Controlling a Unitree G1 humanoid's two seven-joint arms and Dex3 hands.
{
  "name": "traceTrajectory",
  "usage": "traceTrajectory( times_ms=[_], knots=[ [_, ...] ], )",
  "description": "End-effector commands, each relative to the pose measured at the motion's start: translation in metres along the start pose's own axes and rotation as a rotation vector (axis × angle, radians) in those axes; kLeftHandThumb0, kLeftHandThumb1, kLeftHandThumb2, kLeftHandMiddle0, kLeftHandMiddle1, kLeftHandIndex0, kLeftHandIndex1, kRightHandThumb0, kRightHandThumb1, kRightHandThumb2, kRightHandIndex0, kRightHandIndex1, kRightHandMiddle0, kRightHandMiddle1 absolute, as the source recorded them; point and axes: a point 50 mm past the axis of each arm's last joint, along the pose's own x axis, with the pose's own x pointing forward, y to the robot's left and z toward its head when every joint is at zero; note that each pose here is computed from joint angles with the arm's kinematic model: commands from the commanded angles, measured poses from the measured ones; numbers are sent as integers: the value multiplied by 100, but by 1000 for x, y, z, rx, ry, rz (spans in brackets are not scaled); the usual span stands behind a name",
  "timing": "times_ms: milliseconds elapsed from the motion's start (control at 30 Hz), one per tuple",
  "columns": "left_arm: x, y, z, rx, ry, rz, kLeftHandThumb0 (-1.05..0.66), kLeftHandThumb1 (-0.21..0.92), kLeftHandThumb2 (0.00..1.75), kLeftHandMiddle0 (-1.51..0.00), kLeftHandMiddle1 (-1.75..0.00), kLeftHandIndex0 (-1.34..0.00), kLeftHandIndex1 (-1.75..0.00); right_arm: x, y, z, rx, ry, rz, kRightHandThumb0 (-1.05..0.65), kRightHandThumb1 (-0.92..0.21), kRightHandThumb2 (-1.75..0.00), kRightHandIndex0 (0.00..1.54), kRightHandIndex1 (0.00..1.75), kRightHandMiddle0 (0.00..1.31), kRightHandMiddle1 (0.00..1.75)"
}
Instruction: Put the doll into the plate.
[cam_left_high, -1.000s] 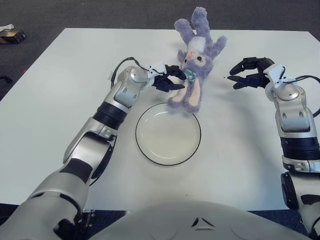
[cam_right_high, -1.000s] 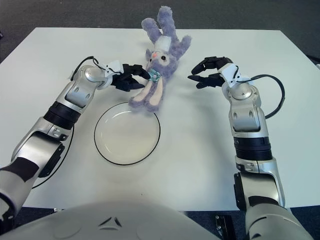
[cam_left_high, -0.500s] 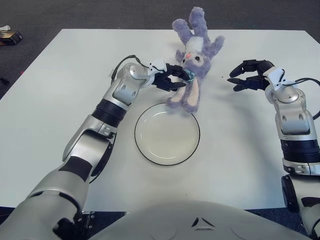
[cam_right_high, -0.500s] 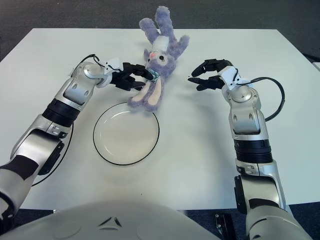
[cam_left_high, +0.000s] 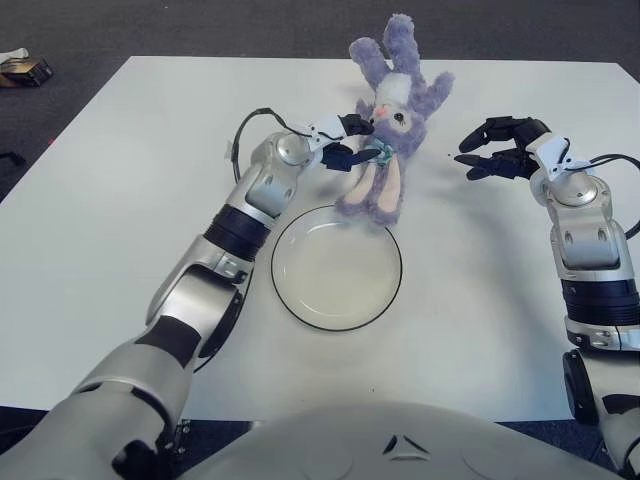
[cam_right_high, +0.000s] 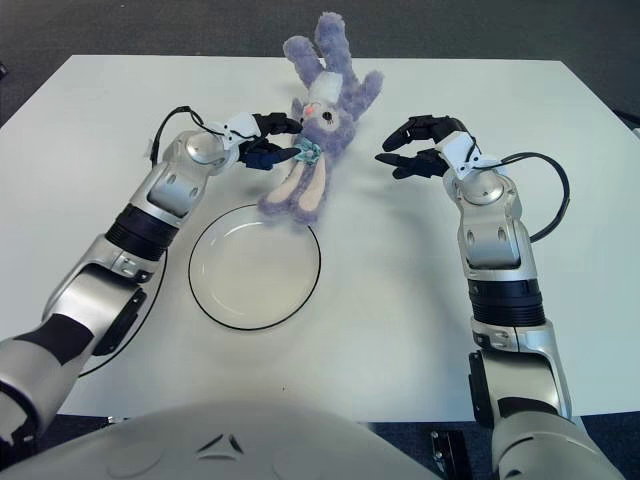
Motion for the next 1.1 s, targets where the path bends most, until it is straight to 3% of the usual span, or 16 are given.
traceTrajectory(
  times_ms=[0, 100, 200, 600, 867, 1067],
  knots=[
    [-2, 3, -2, 20, -16, 35, -88, 92, 55, -31, -1, -13, -23, -2, -1, -1, -25, -7, -10, 0, -80, 0, 124, 40, 83, 102],
    [-1, 3, 1, 57, -55, 83, -88, 92, 55, -31, -1, -13, -23, -2, -1, -1, -28, -10, -9, 0, -80, 0, 124, 40, 83, 102],
    [0, 1, 7, 107, -126, 160, -84, 92, 39, -26, -1, -13, -23, -2, 0, -1, -33, -15, -8, 0, -80, 0, 124, 40, 83, 101],
    [3, 1, 7, 108, -167, 184, -81, 92, 30, -24, 0, -12, -22, -2, 1, -2, -37, -20, -6, 0, -80, 0, 125, 40, 83, 101],
    [14, 4, 18, 187, -239, 215, -79, 92, 24, -30, -3, -19, -23, 0, 2, -6, -50, -21, 2, 0, -80, 0, 125, 40, 83, 100],
    [30, -7, 29, 326, -262, 244, -80, 92, 17, -26, 0, -21, -21, 0, 4, -7, -68, -25, 14, 0, -80, 0, 125, 39, 83, 101]
  ],
)
